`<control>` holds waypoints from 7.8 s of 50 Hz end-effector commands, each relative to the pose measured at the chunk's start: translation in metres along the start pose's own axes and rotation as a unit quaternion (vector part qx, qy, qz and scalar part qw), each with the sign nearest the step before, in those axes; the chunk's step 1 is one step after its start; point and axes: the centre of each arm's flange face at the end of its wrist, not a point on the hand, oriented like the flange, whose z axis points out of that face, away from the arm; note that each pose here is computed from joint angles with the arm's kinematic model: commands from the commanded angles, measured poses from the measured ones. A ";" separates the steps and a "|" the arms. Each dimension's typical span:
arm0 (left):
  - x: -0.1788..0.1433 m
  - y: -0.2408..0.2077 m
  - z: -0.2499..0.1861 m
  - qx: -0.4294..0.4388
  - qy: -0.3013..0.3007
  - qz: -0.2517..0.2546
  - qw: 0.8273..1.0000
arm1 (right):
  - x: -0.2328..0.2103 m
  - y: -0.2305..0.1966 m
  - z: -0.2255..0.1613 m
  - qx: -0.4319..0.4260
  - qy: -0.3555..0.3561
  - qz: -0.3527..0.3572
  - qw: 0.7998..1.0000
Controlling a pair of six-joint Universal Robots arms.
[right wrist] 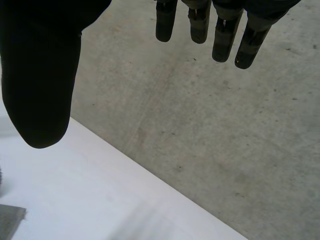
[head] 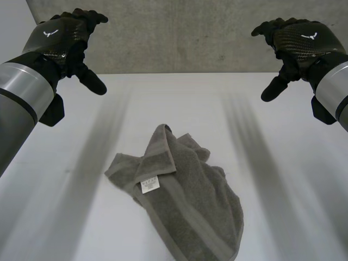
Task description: Fold the towel.
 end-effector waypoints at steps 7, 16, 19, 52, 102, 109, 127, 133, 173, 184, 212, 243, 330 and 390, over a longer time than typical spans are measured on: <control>0.001 0.039 0.019 -0.058 0.012 0.002 0.998 | -0.015 0.016 -0.010 -0.064 -0.044 -0.017 0.997; 0.008 0.093 0.034 -0.130 0.053 -0.006 0.990 | -0.060 0.068 -0.012 -0.165 -0.122 -0.075 0.976; 0.008 0.114 0.036 -0.157 0.054 -0.008 0.986 | -0.066 0.089 -0.009 -0.191 -0.135 -0.090 0.968; 0.077 0.201 0.086 -0.196 -0.033 -0.063 0.978 | -0.075 0.141 0.011 -0.229 -0.152 -0.111 0.955; 0.072 -0.003 -0.104 -0.066 0.136 0.149 0.977 | -0.060 0.098 0.077 -0.081 -0.326 0.141 0.931; 0.077 0.010 -0.151 -0.078 0.193 0.146 0.967 | -0.099 0.120 0.081 -0.056 -0.384 0.113 0.915; 0.071 0.009 -0.153 -0.066 0.183 0.148 0.970 | -0.170 0.134 0.041 -0.068 -0.507 0.101 0.853; 0.046 0.011 -0.122 -0.069 0.119 0.147 0.980 | -0.132 0.127 0.057 -0.068 -0.455 0.095 0.883; 0.043 0.028 -0.114 -0.097 0.138 0.137 0.976 | -0.083 0.189 0.014 -0.252 -0.327 0.061 0.909; 0.043 0.031 -0.115 -0.102 0.138 0.136 0.976 | -0.107 0.193 0.020 -0.197 -0.327 0.100 0.919; 0.020 0.006 -0.077 -0.008 0.075 0.124 0.989 | -0.096 0.137 0.077 -0.018 -0.189 0.058 0.980; 0.026 0.161 0.001 -0.165 0.140 0.089 0.972 | -0.013 0.118 0.045 -0.112 -0.110 0.012 0.987; 0.005 0.201 -0.056 -0.230 0.016 0.007 0.973 | -0.062 0.199 -0.036 -0.203 -0.110 0.062 0.971; 0.029 0.191 -0.043 -0.178 0.087 0.172 0.965 | -0.044 0.179 -0.001 -0.237 -0.133 -0.020 0.962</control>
